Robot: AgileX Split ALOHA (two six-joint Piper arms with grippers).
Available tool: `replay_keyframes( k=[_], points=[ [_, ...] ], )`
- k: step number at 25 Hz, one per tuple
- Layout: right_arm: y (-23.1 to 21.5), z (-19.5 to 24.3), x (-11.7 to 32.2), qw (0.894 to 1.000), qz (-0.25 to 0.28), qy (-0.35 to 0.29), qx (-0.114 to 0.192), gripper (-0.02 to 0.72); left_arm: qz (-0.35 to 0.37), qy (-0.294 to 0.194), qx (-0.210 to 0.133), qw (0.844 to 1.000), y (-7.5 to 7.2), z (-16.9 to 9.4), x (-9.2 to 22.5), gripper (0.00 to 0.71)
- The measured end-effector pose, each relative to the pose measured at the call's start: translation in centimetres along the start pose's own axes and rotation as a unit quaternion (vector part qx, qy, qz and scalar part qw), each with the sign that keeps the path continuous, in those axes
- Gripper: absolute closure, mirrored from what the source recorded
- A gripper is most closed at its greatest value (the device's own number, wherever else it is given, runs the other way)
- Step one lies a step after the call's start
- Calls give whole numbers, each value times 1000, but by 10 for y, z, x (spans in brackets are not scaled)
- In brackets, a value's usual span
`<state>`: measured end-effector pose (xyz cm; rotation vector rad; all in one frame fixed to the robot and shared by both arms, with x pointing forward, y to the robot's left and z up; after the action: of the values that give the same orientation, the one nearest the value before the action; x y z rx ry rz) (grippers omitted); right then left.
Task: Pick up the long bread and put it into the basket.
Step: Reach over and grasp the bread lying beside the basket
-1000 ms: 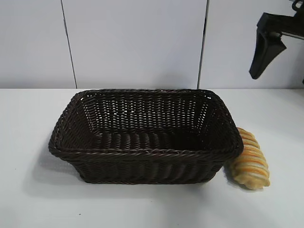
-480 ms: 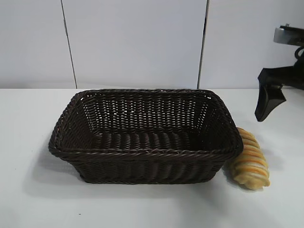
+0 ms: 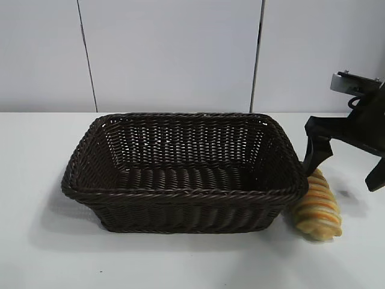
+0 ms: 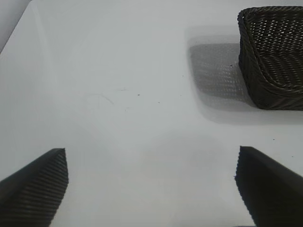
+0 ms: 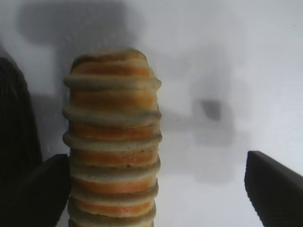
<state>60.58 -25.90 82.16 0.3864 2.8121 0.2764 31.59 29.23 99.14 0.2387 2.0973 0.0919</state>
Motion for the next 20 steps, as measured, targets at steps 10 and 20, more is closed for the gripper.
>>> replay_keyframes(
  k=[10,20],
  points=[
    [3,0,-6,1000,13,-16,-7,197,0,0,0,1000,0,0,0,16],
    [8,0,-8,999,38,-20,-20,199,0,0,0,1000,0,0,0,16]
  ],
)
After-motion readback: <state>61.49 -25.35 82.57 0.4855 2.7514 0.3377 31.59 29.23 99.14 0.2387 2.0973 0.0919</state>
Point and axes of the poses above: a point on each arm's last joint axis where the gripper is mounted, z pointing out along that axis toward the gripper, y along the wrist's bending axis when the last joint is at zero, x = y × z, the point moved 10 cm from there along z, pointing out along that axis toward the gripper, and after that the axes turned 9 degrees about z, right-handed, at the moved point
